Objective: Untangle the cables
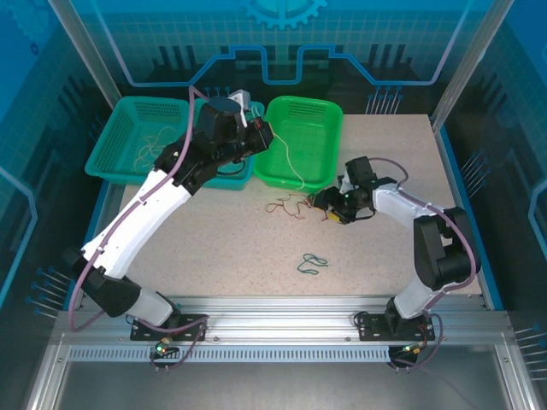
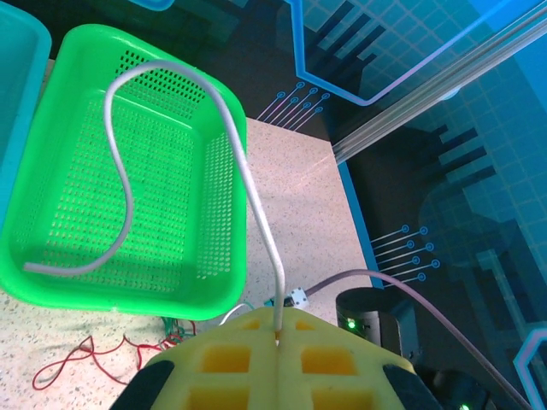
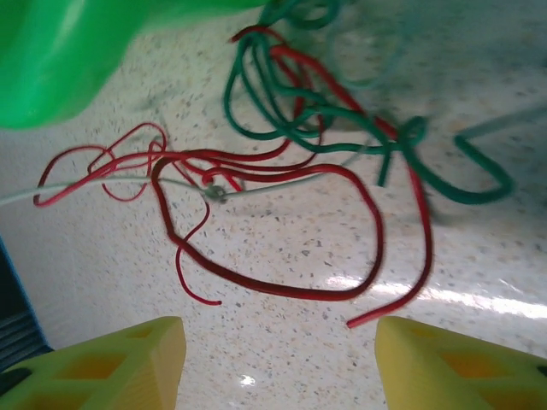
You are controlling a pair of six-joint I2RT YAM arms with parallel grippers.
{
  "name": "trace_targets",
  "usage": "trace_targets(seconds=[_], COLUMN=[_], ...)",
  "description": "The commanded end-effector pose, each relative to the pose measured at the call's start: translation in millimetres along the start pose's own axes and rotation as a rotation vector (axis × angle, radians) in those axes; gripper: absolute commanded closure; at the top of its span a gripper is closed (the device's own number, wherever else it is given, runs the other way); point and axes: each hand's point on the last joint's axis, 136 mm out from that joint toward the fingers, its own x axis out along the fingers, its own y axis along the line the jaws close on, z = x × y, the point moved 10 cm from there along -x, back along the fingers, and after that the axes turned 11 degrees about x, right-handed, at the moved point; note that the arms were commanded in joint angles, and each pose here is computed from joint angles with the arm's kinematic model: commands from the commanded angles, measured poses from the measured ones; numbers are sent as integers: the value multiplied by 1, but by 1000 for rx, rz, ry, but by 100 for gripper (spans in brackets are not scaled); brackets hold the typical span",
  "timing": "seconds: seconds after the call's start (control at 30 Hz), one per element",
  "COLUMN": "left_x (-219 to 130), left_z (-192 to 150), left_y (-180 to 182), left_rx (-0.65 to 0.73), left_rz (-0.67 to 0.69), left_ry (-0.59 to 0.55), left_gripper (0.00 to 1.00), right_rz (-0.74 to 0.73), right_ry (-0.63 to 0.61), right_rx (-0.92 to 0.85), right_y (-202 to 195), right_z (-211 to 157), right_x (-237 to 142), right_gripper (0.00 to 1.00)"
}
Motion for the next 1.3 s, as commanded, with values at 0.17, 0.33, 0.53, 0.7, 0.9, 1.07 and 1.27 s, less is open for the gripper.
trace_targets(seconds=[0.17,0.33,0.53,0.7,0.9,1.07,1.27], left_x=[-22,-24,-33,-44,-76,-113,-136], left_z=[-1,-2,-4,-8,-4,4,4], left_y=[3,4,8,16,42,66,80], left_rx=[12,21,25,11,-50,-106,-141], left_rz=[-14,-11,7,47,182,246,292], left_ry=[-44,-44,-56,-73,-144,-223,-251], left_gripper=[100,100,100,100,100,100,100], right_rz=[-219,-225,-210,-295,-338,-396,-399], right_ry=[-183,-120,-16,-31,-75,-99,-105], right_rx=[-384,-496,-429,-395,-337,-183,-26], right_y=[21,37,37,28,10,-33,-72], right_z=[8,11,15,17,13,13,22], right_x=[-10,9,34,34,13,-4,-17], right_gripper=[40,40,49,73,96,100,100])
